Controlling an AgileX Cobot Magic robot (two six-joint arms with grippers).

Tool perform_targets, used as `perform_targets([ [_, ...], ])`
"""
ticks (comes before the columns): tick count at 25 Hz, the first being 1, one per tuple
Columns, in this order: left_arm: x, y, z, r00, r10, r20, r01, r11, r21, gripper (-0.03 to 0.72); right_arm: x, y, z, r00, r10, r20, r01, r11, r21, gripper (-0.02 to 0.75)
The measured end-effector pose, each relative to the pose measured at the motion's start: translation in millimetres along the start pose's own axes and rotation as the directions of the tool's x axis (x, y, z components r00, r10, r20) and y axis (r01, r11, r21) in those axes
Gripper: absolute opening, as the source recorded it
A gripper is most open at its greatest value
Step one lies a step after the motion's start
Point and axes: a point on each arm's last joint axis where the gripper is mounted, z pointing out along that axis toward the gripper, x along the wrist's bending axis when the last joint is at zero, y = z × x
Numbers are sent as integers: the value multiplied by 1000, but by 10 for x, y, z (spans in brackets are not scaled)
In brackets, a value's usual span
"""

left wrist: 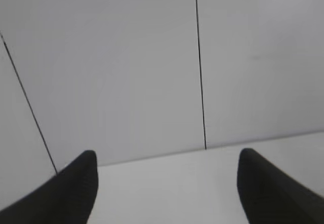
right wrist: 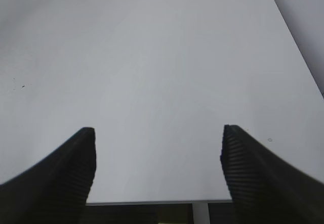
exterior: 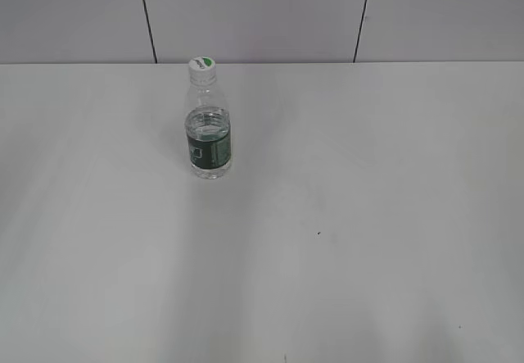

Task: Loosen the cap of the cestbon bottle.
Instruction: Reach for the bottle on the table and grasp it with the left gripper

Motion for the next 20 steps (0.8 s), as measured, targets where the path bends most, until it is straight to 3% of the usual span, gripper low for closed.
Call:
perform_targets([
  [5, -142, -108, 543, 998, 23, 66, -21, 1000, -22, 514, 0, 0, 0, 1000, 0, 0, 0, 1000, 0, 588],
  [11, -559, -358, 1077, 975, 63, 215, -51, 997, -62, 514, 0, 0, 0, 1000, 0, 0, 0, 1000, 0, 587],
  [17, -740, -770, 1433, 964, -56, 260, 65, 998, -27, 514, 0, 0, 0, 1000, 0, 0, 0, 1000, 0, 587],
  [20, -854, -1041, 1523, 944, -69, 323, 83, 996, -32, 514, 0, 0, 0, 1000, 0, 0, 0, 1000, 0, 587],
])
